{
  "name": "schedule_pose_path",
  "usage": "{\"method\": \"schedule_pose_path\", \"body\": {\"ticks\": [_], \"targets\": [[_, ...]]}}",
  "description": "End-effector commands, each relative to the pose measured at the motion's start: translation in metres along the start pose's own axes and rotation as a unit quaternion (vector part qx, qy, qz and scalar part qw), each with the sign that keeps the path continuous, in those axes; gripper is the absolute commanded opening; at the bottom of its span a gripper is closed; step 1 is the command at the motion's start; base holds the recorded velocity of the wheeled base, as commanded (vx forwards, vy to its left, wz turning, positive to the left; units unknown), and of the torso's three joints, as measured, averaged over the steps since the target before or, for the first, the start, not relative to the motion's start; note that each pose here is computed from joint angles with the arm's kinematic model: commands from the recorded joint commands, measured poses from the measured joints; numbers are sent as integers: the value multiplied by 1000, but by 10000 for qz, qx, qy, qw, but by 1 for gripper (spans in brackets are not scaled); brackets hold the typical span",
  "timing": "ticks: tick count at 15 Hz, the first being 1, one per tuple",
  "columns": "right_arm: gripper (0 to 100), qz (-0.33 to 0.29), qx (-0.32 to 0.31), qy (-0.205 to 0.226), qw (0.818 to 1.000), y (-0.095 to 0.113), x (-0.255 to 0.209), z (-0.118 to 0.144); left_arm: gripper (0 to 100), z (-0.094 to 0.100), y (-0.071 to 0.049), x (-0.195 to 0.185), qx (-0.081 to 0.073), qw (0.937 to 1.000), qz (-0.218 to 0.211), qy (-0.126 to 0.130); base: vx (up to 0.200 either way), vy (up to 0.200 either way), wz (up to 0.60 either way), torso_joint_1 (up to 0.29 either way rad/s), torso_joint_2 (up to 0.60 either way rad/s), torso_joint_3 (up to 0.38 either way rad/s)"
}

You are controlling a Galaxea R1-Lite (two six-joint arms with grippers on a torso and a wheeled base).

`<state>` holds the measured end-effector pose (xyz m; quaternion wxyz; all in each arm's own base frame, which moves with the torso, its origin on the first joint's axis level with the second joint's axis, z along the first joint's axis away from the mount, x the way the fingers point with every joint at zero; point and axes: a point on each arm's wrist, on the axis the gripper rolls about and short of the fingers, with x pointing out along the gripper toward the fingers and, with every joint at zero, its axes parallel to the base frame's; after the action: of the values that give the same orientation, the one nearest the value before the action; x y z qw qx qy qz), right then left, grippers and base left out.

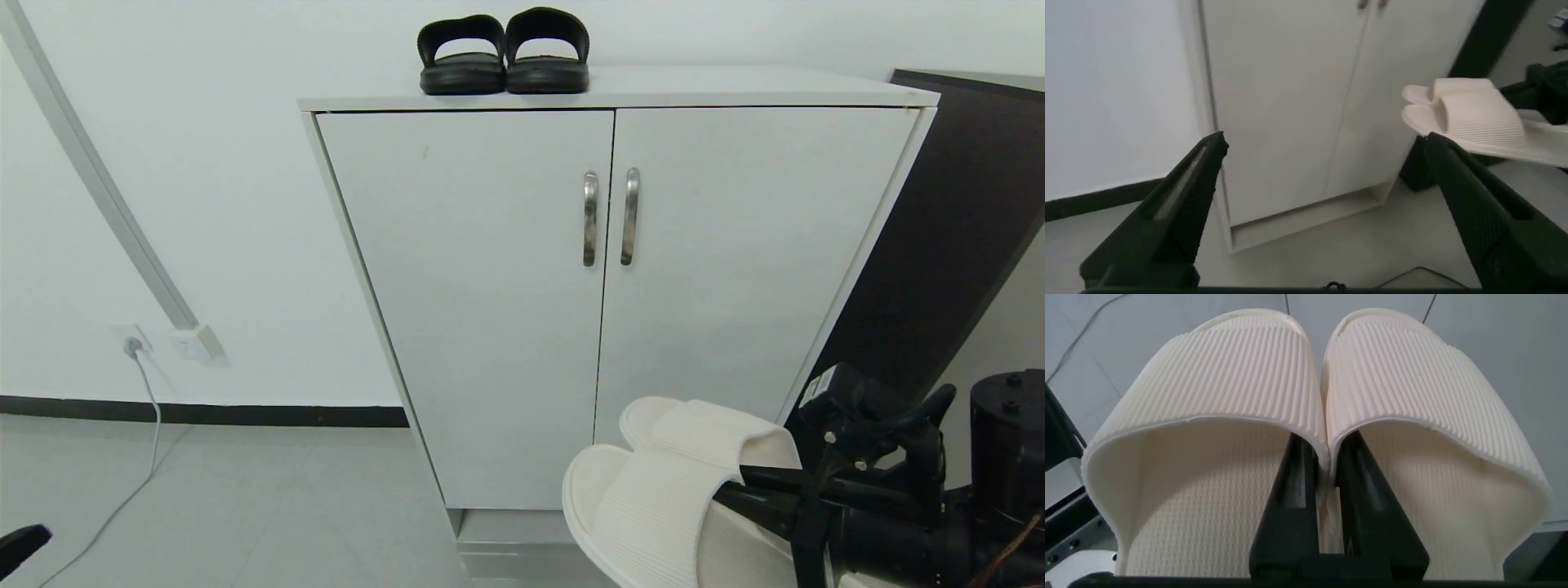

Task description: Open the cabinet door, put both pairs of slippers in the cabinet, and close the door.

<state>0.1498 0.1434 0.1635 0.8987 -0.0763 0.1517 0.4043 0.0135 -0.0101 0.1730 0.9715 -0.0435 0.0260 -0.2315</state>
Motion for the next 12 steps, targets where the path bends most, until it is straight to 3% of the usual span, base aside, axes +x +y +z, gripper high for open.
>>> {"method": "schedule_pose_path", "body": {"ticks": [1, 3, 6, 7, 9, 10, 11, 12], "targets": [[0, -8, 3, 8, 10000, 0, 0, -1, 100, 13, 17, 44, -258, 9961, -665, 520, 0, 0, 0, 0, 0, 0], [0, -8, 26, 8, 10000, 0, 2, 0, 100, 21, 26, 71, -259, 9927, -1029, 570, 0, 0, 0, 0, 0, 0], [0, -16, 25, 0, 10000, 0, 5, -1, 100, 38, 23, 107, -170, 9839, -1682, 576, 0, 0, 0, 0, 0, 0], [0, -22, 37, 23, 10000, -1, 7, -2, 100, 47, 15, 123, -95, 9771, -2065, 505, 0, 0, 0, 0, 0, 0], [0, -44, 8, 40, 10000, -1, 7, -2, 100, 62, 3, 150, -90, 9684, -2447, 480, 0, 0, 0, 0, 0, 0], [0, -44, 0, 40, 10000, -1, 7, -2, 100, 67, -2, 156, -160, 9651, -2573, 470, 0, 0, 0, 0, 0, 0], [0, -45, 6, 25, 10000, -1, 7, -1, 100, 79, -17, 175, -401, 9569, -2832, 497, 0, 0, 0, 0, 0, 0], [0, -45, 13, 17, 10000, -1, 7, -1, 100, 82, -22, 183, -417, 9555, -2877, 492, 0, 0, 0, 0, 0, 0]]}}
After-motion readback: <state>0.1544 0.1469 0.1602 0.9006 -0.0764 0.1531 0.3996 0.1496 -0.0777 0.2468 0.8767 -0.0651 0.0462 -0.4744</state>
